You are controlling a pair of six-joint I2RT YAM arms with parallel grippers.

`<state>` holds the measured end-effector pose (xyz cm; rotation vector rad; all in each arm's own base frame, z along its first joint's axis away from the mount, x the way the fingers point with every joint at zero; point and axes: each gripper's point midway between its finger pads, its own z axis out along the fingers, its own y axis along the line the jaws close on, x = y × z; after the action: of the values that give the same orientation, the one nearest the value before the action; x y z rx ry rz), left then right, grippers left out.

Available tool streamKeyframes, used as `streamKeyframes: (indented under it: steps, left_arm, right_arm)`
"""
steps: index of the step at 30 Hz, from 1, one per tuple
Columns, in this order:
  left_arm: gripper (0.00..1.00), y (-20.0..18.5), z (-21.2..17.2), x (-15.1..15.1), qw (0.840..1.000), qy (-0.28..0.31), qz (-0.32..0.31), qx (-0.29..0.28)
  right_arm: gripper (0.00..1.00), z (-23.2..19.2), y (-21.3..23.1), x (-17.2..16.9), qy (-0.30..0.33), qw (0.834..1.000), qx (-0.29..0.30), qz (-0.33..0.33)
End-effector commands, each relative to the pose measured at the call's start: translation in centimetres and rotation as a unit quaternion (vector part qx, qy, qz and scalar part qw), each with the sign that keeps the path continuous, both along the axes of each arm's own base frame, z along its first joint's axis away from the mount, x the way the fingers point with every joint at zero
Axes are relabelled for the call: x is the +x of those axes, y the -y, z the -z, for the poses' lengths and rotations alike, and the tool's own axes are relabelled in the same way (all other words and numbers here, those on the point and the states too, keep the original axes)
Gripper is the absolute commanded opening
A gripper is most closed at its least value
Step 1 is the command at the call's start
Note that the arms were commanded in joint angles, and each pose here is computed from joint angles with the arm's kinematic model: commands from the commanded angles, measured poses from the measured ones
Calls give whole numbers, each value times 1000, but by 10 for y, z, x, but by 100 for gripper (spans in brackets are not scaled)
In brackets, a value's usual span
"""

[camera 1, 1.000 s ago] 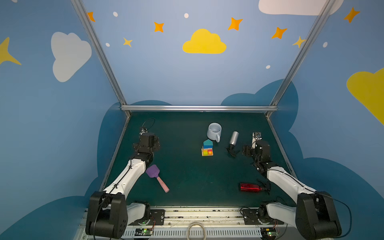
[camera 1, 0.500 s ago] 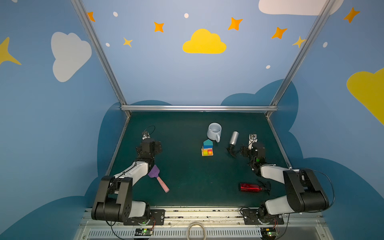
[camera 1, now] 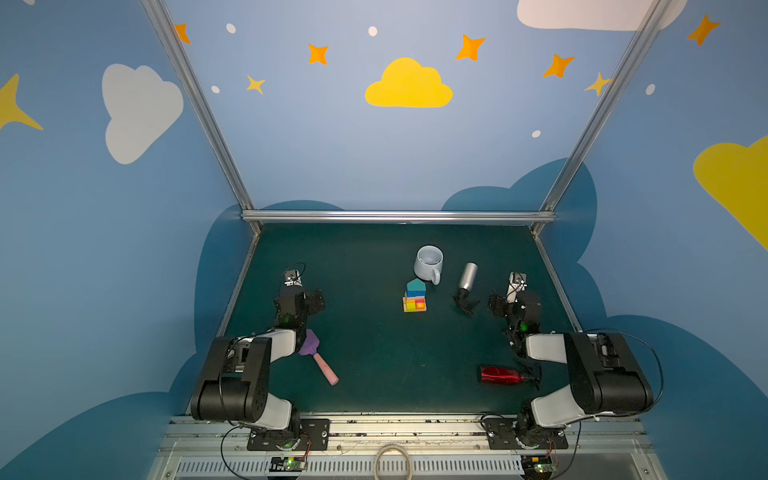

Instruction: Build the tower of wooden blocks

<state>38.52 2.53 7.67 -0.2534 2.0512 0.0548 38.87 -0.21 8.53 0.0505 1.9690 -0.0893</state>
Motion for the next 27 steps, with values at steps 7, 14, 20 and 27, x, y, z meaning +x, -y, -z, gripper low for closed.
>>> streamKeyframes:
  steps: [7, 14, 20, 27]
  left_arm:
    - [99, 13, -3, 8, 997, 30, 56, -37]
    - [99, 4, -2, 9, 999, 22, 33, -32]
    - [99, 2, -2, 9, 999, 23, 22, -29]
    - [100, 2, -3, 8, 999, 25, 22, -27]
  right_arm:
    - [90, -5, -28, 5, 8, 995, 36, -96]
    - [91, -4, -23, 6, 4, 996, 36, -81]
    - [91, -3, -23, 5, 2, 997, 30, -76]
    - [91, -4, -23, 5, 4, 997, 30, -75]
